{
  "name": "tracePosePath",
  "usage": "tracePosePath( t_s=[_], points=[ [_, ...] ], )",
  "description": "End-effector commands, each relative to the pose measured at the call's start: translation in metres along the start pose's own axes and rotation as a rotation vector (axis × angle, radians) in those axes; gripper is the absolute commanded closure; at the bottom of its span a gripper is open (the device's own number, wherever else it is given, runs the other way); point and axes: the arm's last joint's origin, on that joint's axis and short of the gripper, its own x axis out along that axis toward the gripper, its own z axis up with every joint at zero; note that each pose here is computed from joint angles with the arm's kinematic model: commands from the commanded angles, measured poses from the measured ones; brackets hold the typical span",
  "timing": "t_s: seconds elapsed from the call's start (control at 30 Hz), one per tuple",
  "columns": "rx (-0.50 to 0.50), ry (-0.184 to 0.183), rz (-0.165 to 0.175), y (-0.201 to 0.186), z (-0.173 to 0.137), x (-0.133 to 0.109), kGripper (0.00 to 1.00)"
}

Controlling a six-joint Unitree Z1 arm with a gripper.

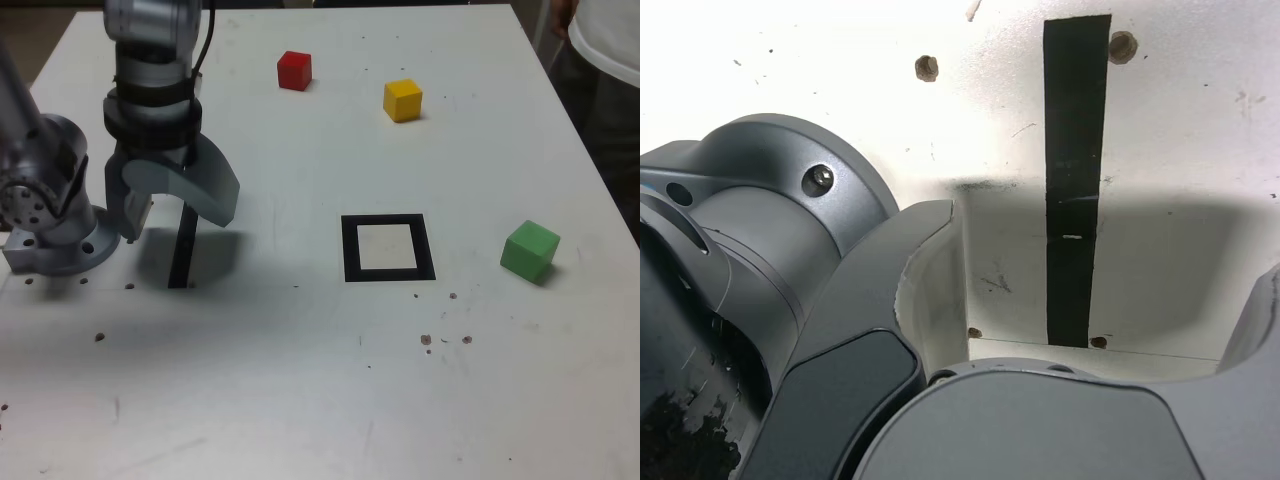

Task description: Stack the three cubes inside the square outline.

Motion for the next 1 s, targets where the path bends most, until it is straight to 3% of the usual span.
tracePosePath(
  t_s=[0.0, 0.63, 0.97],
  points=[
    [0.0, 0.003, 0.003, 0.0, 0.0, 0.001, 0.01],
    [0.003, -0.01, 0.001, -0.001, -0.004, -0.002, 0.01],
    [0.003, -0.029, 0.029, 0.006, 0.004, -0.01, 0.0]
  ],
)
